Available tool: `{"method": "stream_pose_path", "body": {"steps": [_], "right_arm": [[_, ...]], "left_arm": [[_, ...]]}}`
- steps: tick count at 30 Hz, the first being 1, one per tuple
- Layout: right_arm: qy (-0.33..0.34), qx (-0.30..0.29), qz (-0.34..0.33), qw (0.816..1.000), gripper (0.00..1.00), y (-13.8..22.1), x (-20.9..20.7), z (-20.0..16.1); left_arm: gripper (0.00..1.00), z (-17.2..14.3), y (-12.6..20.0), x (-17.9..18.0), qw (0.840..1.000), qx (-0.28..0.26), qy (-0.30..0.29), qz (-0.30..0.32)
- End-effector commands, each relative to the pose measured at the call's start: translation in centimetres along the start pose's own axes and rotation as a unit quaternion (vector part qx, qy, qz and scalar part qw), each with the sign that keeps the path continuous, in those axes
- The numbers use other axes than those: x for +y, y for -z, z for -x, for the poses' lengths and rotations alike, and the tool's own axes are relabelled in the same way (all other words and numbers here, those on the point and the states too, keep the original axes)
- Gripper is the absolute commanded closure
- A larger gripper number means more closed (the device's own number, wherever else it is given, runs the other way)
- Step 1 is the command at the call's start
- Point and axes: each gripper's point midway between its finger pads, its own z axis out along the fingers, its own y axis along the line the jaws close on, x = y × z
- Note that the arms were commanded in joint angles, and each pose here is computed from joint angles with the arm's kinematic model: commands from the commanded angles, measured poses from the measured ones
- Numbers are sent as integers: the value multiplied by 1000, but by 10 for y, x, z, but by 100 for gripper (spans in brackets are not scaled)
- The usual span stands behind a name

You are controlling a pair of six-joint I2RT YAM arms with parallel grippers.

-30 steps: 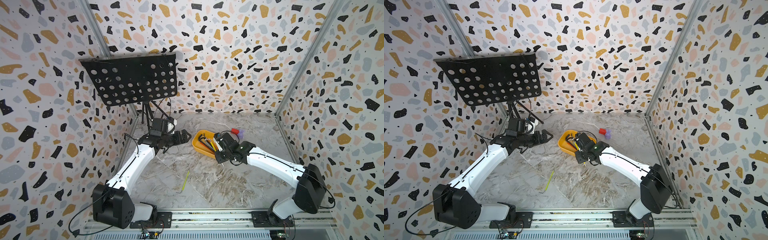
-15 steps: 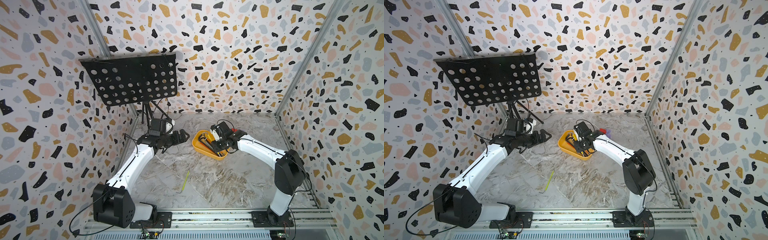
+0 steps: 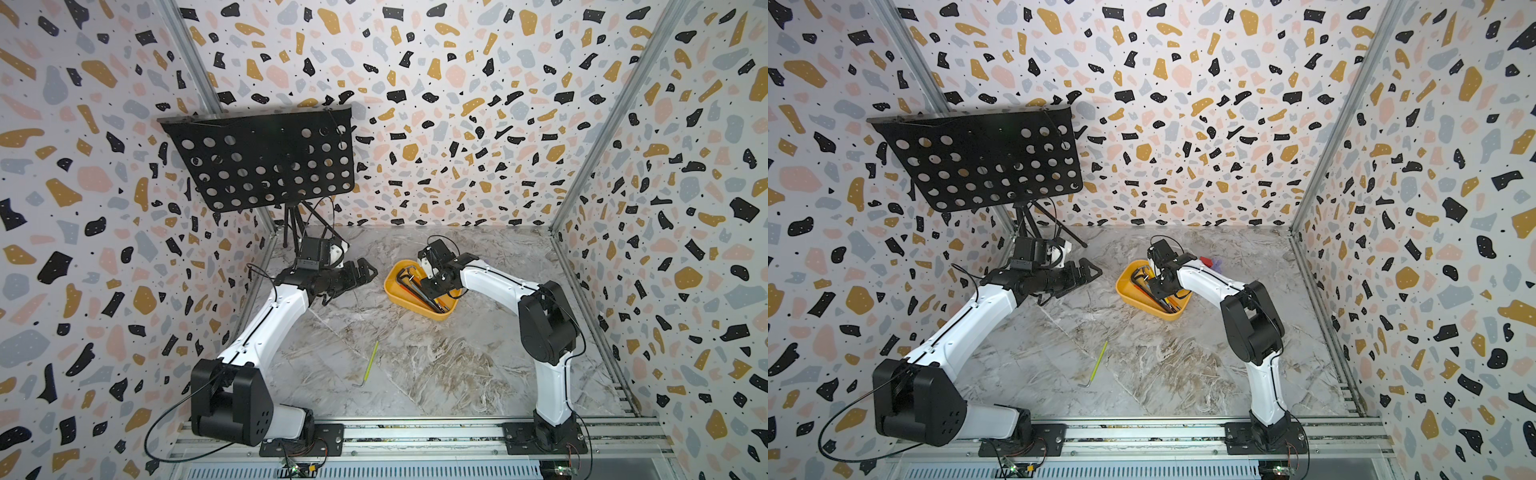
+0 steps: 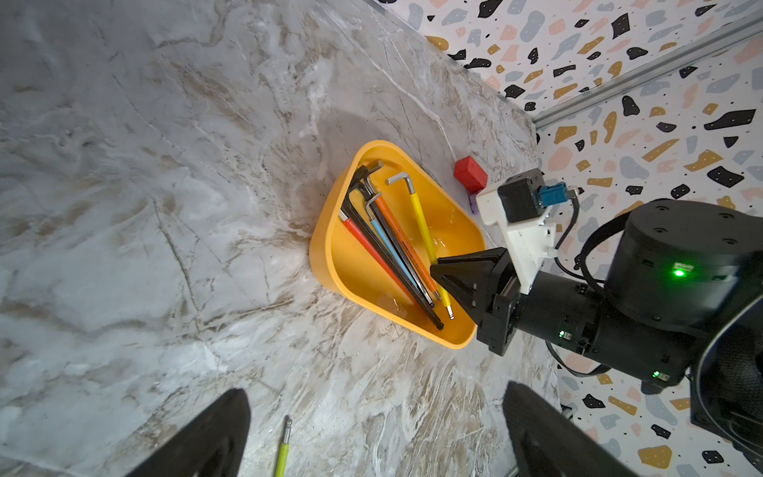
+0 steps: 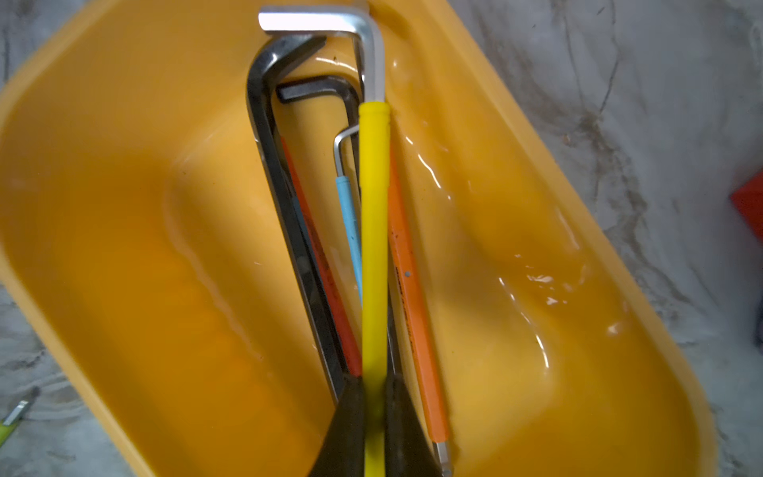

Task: Put the hex key on the desktop into the storage box
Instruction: Place the Allen key in the storage box, then pick up the Allen key from the center of the board.

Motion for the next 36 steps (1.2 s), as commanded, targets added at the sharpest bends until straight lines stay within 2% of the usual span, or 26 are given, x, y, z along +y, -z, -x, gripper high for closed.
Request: {"method": "stream_pose_path", "body": {"steps": [1, 7, 11, 18, 27, 32, 36], "right_arm": [[7, -15, 6, 1000, 100, 16, 3, 9], [11, -1, 9, 1000, 99, 11, 3, 2], [8, -4, 9, 1000, 85, 18, 3, 0], [-1, -25, 5, 1000, 67, 39, 2, 3], [-38, -70, 30, 996, 65, 95, 8, 1], [-95, -68, 124, 985, 64, 117, 40, -21], [-93, -67, 122, 986, 63, 123, 64, -48]], "left_arm": [[0, 6, -1, -6, 1000, -6, -4, -17], [0, 4, -2, -4, 1000, -5, -3, -15], [1, 5, -2, -5, 1000, -4, -3, -16], [0, 4, -1, -1, 1000, -9, -10, -6], [0, 7, 5, 3, 999, -25, -22, 11], [0, 11, 16, 4, 998, -49, -39, 26], [0, 16, 29, 5, 994, -76, -57, 45]]}}
